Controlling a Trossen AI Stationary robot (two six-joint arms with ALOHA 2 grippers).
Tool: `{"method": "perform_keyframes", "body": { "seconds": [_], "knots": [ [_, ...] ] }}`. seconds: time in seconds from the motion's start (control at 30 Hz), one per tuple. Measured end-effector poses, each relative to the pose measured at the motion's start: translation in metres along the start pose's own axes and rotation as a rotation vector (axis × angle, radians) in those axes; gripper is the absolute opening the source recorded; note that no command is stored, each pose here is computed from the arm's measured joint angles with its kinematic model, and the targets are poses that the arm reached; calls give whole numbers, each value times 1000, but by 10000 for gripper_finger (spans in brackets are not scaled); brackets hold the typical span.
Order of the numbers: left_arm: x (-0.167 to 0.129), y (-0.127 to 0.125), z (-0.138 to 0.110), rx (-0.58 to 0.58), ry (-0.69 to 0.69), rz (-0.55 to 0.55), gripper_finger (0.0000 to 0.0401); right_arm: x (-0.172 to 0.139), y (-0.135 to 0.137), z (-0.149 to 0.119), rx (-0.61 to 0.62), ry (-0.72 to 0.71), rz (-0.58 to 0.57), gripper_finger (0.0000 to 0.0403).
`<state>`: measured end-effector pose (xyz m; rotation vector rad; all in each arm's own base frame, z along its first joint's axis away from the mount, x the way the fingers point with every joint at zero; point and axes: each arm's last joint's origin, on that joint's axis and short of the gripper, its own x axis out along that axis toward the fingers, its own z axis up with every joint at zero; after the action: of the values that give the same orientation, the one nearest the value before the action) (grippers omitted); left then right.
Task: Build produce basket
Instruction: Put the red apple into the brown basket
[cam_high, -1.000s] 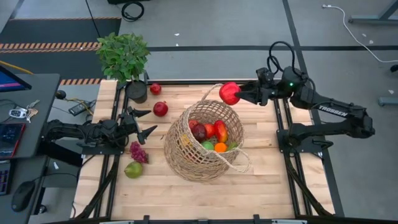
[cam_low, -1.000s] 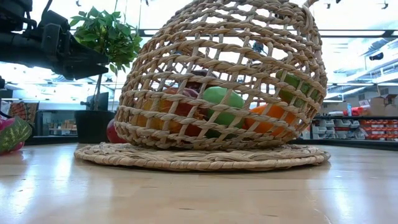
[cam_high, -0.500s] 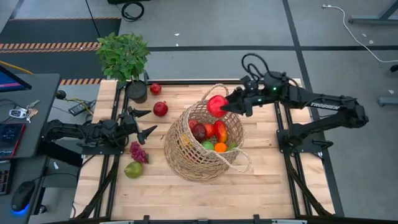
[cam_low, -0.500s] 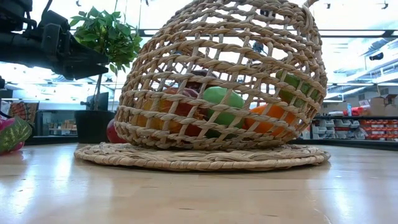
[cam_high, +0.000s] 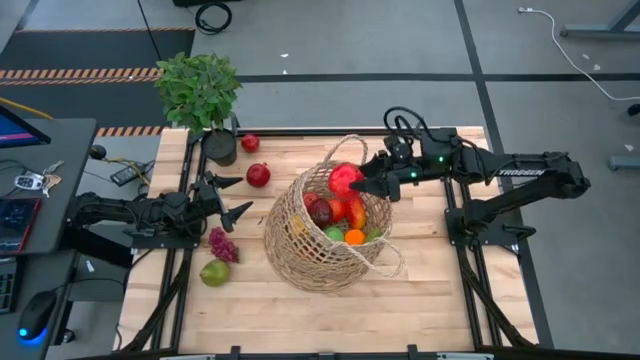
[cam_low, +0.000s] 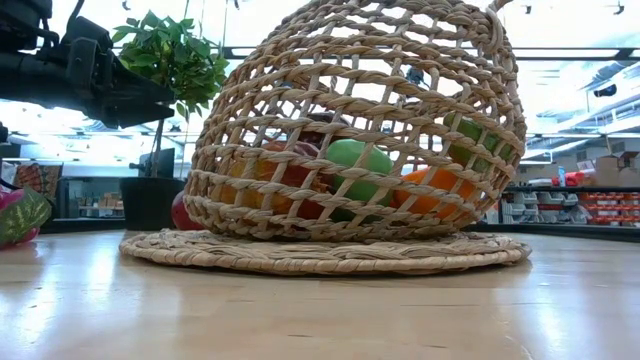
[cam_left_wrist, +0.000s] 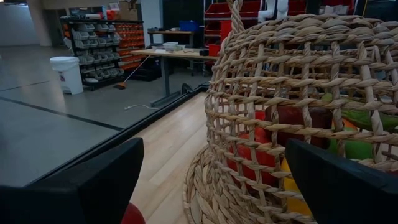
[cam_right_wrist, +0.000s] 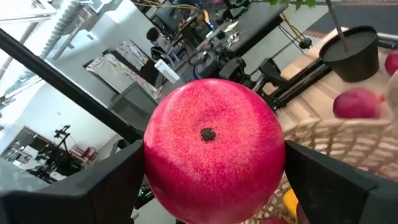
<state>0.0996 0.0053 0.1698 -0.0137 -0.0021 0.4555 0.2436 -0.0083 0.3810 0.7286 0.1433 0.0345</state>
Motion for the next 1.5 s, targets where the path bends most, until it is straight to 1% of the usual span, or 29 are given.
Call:
{"method": "perform_keyframes", "body": {
  "seconds": [0.1, 0.23, 0.33, 0.5, 0.6, 0.7, 0.77, 0.87, 1.13, 1.5],
  "knots": [
    [0, 0, 0, 0, 0, 0, 398, 2, 5, -12, 6, 47, -30, 368],
    [0, 0, 0, 0, 0, 0, 398, 1, 7, -29, 49, 127, -113, 368],
    [0, 0, 0, 0, 0, 0, 398, 1, 7, -33, 78, 152, -141, 368],
    [0, 0, 0, 0, 0, 0, 398, -2, -2, -37, 90, 213, -227, 368],
    [0, 0, 0, 0, 0, 0, 398, -6, -9, -45, 121, 295, -293, 368],
    [0, 0, 0, 0, -1, 0, 398, -10, -12, -52, 170, 384, -330, 368],
    [0, 0, 0, 0, 0, 0, 398, -10, -12, -54, 193, 411, -325, 368],
    [0, 0, 0, 0, 0, 0, 398, -10, -11, -54, 207, 413, -316, 368],
    [0, 0, 0, 0, 0, 0, 398, -10, -12, -53, 176, 405, -321, 368],
    [0, 0, 0, 0, 0, 0, 398, -9, -11, -54, 172, 410, -320, 368]
  ]
}}
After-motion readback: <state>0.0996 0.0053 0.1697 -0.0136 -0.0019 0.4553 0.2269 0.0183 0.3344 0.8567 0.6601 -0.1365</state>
